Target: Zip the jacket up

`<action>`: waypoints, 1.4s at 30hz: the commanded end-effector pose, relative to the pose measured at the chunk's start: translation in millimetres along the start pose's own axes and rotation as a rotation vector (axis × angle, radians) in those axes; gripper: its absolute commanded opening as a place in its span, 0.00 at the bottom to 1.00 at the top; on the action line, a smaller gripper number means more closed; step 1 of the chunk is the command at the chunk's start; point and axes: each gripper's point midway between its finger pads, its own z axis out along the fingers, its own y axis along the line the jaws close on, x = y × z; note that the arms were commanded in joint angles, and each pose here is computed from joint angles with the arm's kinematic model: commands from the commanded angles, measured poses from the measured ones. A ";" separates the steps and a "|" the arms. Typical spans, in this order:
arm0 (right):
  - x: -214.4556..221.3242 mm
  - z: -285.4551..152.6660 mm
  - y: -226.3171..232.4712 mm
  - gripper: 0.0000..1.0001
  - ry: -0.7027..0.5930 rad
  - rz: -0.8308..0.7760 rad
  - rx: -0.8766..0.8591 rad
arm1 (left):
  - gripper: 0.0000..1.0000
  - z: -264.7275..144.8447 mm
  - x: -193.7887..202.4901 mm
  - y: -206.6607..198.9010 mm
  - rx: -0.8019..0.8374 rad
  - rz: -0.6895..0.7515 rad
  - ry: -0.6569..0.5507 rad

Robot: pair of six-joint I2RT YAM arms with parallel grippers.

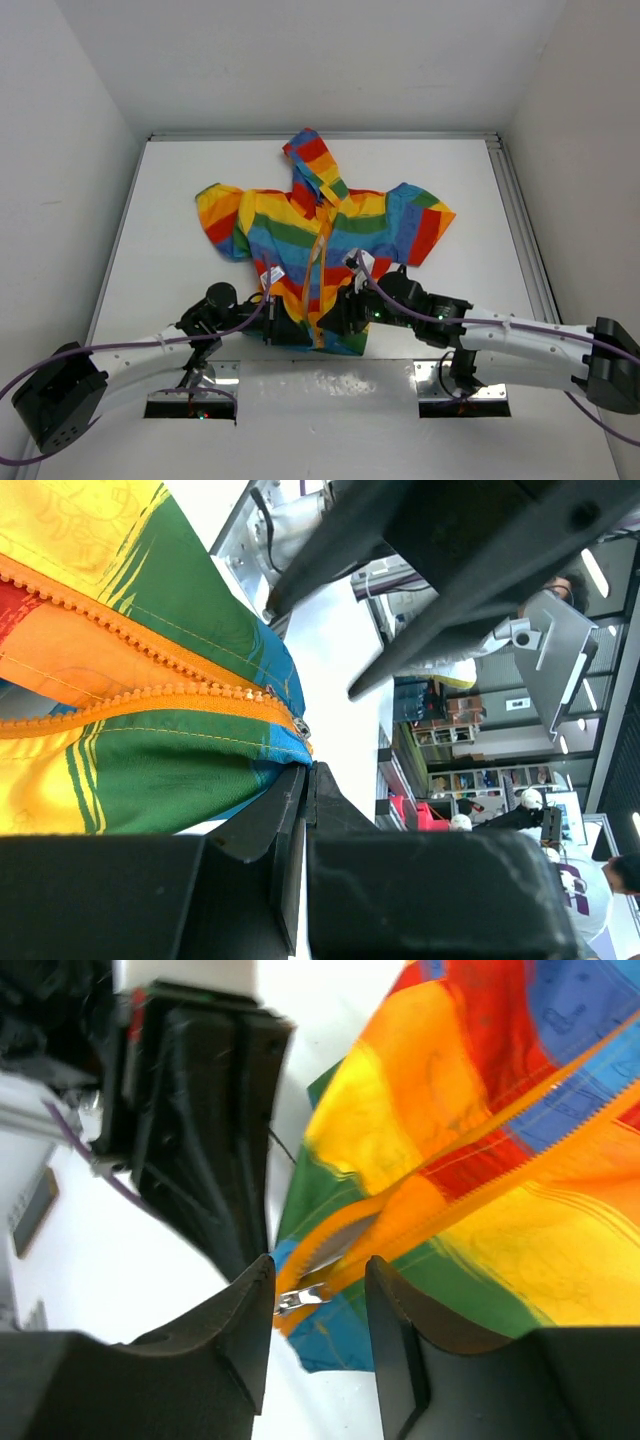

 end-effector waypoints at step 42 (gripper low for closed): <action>12.4 -6.2 29.4 0.41 0.125 0.091 -0.345 | 0.00 -10.0 29.0 15.3 0.015 -0.024 0.047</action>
